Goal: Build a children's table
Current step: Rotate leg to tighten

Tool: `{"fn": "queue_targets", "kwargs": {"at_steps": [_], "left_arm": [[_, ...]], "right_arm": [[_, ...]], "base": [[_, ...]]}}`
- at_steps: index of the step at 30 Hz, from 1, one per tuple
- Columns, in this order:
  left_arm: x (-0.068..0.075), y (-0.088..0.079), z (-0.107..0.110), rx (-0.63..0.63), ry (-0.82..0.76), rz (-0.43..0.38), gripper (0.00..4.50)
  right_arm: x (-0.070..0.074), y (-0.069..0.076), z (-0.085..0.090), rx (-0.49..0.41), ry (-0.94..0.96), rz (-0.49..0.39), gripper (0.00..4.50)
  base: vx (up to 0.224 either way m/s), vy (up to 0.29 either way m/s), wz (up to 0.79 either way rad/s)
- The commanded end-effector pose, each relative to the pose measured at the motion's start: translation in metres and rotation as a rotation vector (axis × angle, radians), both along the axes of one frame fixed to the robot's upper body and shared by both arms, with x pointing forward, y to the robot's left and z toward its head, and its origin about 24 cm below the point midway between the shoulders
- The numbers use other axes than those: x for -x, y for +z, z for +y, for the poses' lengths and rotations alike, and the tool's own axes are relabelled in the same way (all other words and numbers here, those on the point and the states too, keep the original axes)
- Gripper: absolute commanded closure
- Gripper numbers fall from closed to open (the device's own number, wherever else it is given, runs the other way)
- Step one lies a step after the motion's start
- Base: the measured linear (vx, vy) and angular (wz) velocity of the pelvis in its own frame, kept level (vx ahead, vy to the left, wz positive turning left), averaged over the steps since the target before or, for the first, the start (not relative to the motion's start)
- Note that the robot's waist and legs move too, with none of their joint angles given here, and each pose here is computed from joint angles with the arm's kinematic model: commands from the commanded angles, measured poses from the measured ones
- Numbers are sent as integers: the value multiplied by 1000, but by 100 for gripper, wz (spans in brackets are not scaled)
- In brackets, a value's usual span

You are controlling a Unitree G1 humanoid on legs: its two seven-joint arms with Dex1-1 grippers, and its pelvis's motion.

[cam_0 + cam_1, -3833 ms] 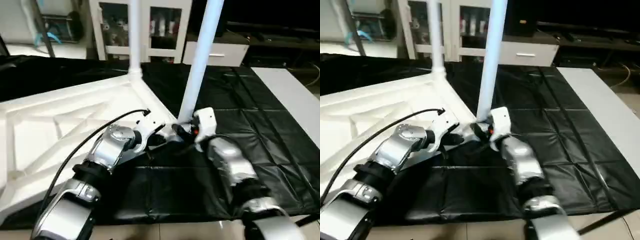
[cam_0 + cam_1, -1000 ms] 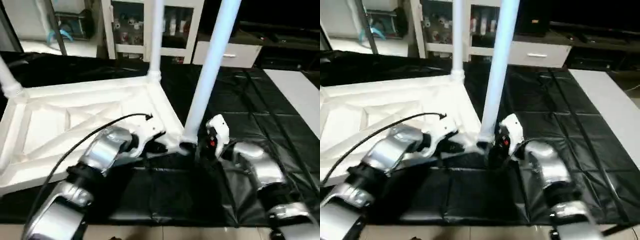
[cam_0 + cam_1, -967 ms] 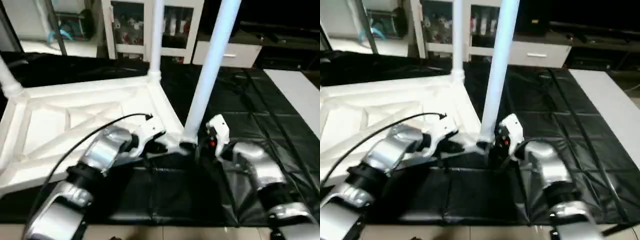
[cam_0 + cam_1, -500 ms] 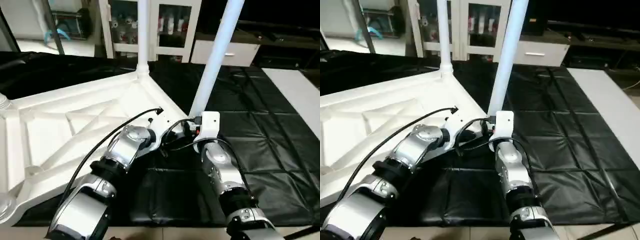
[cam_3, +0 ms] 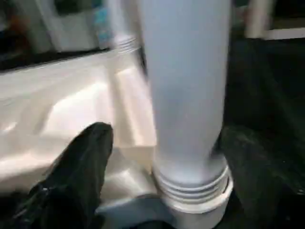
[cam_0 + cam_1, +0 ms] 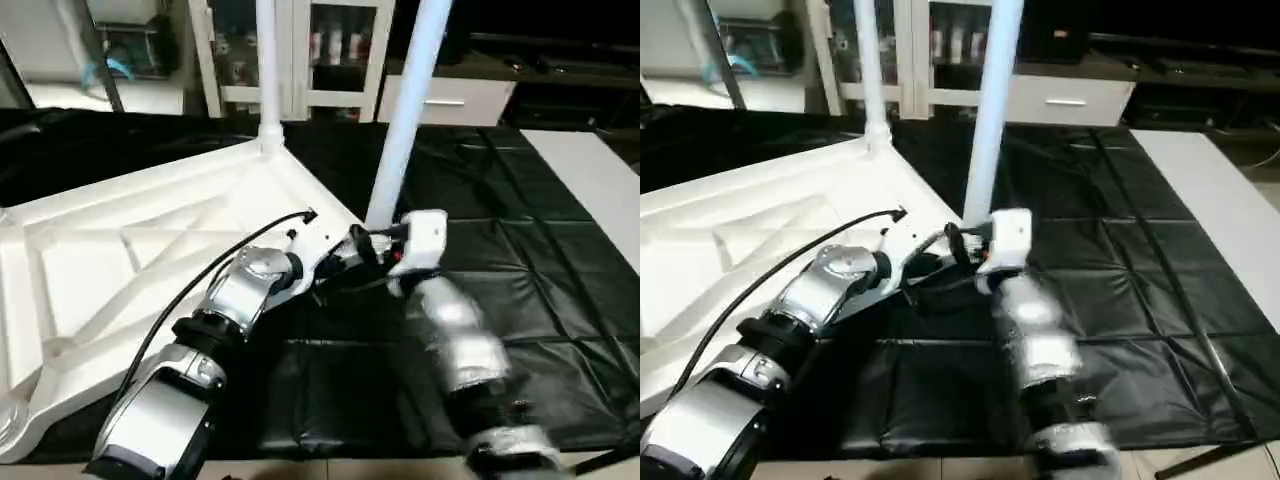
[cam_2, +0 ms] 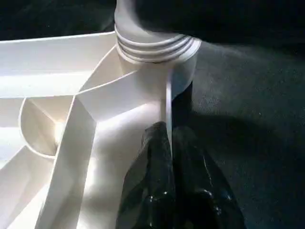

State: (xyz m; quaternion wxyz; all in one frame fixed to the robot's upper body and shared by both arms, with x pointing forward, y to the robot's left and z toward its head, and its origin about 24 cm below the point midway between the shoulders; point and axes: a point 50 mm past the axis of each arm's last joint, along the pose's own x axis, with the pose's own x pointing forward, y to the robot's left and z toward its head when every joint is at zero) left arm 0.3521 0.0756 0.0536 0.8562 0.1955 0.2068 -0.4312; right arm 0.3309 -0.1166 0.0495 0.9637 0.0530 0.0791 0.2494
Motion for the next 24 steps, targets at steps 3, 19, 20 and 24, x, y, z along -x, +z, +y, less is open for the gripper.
{"fn": "queue_targets", "kwargs": {"at_steps": [3,19,20,24], "left_arm": [[13,-18,6,-20,-80,101,450],[59,-23,17,-65,-508,365,450],[59,-23,17,-67,-507,363,450],[60,-22,18,-75,-504,359,450]], "right_arm": [[11,0,-8,60,289,50,16],[32,18,-46,165,750,130,3],[34,17,-45,177,774,140,3],[37,12,-44,205,823,169,3]], "base": [[0,0,0],[0,0,0],[0,0,0],[0,0,0]]}}
